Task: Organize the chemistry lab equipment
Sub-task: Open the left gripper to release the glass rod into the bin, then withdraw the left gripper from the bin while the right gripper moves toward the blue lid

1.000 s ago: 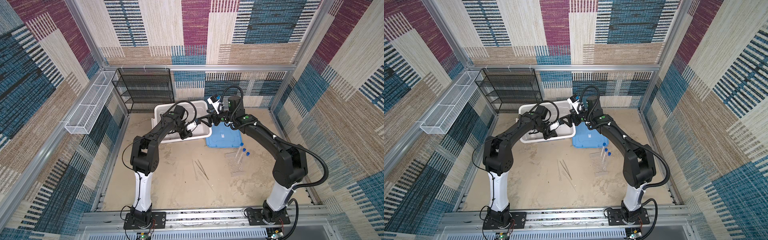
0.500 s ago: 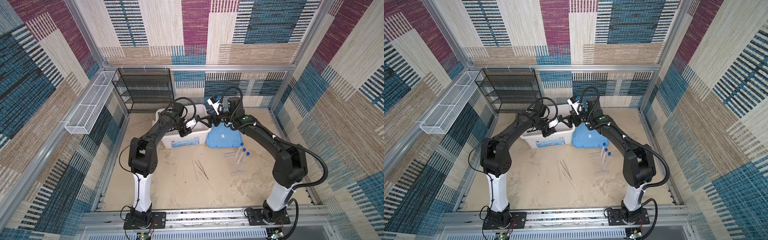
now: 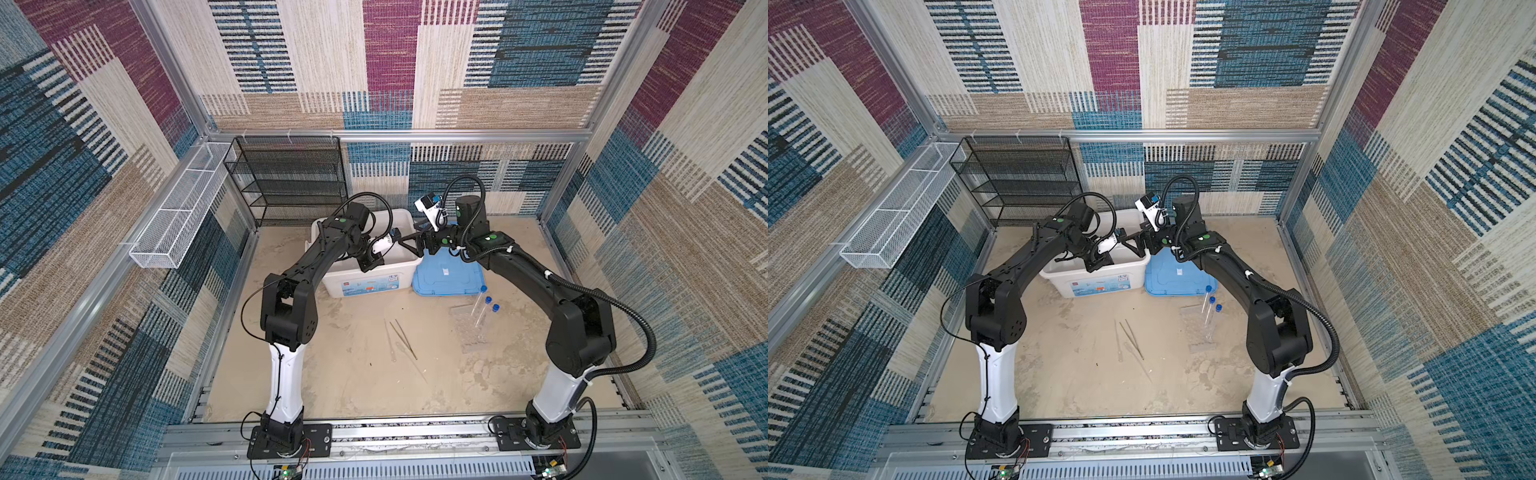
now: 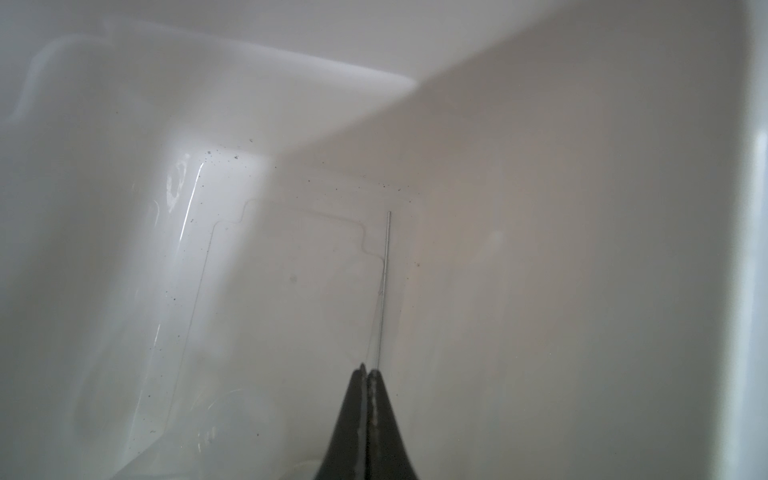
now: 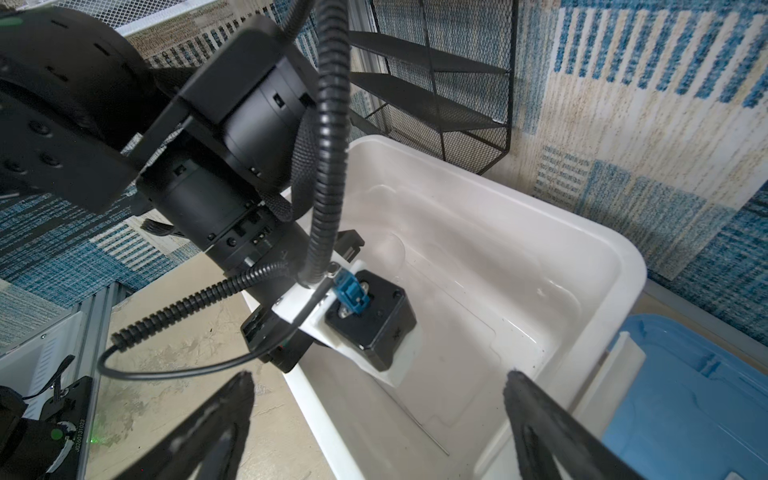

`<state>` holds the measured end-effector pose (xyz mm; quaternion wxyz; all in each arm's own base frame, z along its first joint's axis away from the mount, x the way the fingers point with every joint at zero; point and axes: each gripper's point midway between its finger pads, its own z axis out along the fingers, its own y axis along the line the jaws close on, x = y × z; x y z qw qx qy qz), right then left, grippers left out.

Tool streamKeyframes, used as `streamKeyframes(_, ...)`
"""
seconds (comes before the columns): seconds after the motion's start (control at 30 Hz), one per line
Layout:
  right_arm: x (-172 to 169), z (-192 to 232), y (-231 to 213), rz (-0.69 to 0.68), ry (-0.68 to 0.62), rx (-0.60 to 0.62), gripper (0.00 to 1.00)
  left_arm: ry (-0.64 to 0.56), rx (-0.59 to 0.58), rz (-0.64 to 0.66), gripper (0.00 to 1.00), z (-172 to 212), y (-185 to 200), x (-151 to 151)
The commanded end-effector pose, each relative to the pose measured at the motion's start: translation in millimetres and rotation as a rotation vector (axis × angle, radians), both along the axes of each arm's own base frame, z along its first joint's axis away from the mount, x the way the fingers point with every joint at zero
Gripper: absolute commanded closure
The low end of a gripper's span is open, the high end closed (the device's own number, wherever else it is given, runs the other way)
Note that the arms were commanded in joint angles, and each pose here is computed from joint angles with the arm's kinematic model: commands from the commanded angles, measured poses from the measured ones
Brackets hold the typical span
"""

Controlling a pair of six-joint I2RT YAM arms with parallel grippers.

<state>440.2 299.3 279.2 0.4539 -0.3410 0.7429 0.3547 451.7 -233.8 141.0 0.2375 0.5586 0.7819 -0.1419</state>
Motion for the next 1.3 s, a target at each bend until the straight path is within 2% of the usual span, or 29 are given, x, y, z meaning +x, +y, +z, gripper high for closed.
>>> streamKeyframes(0.0,0.3,8.0,0.3,-0.003,-0.022,0.015,0.05,-0.007,-0.007,0.017,0.88,8.7,0.9,2.4)
streamKeyframes(0.23,0.8,11.5,0.5,-0.005,-0.026,0.022,0.05,-0.076,-0.017,0.039,0.72,39.7,9.8,5.6)
streamKeyframes(0.43,0.9,20.2,-0.6,-0.015,-0.040,0.032,0.05,-0.126,-0.073,0.128,0.44,65.7,15.3,12.2)
streamKeyframes(0.5,1.5,23.0,-2.2,-0.028,-0.041,0.035,0.04,-0.155,-0.107,0.176,0.38,79.6,16.1,15.7)
streamKeyframes(0.67,-1.1,34.7,-9.8,-0.077,-0.042,0.046,0.03,-0.235,-0.284,0.343,0.20,143.6,15.9,18.2)
streamKeyframes(0.77,-4.2,44.3,-19.3,-0.136,-0.043,0.055,0.00,-0.196,-0.459,0.462,0.01,188.4,13.5,6.0)
streamKeyframes(0.97,-11.5,52.9,-45.0,-0.284,-0.020,0.056,0.00,-0.048,-0.766,0.645,0.01,239.5,16.4,-32.7)
streamKeyframes(1.1,-28.9,57.1,-59.2,-0.326,-0.032,0.069,0.00,0.060,-0.912,0.823,0.01,238.2,31.9,-58.3)
streamKeyframes(1.17,-40.2,58.7,-64.9,-0.331,-0.041,0.075,0.00,0.151,-0.936,0.884,0.01,219.9,33.1,-72.9)
streamKeyframes(1.27,-58.8,52.9,-69.7,-0.313,-0.032,0.069,0.00,0.229,-0.882,0.975,0.01,190.2,33.7,-94.8)
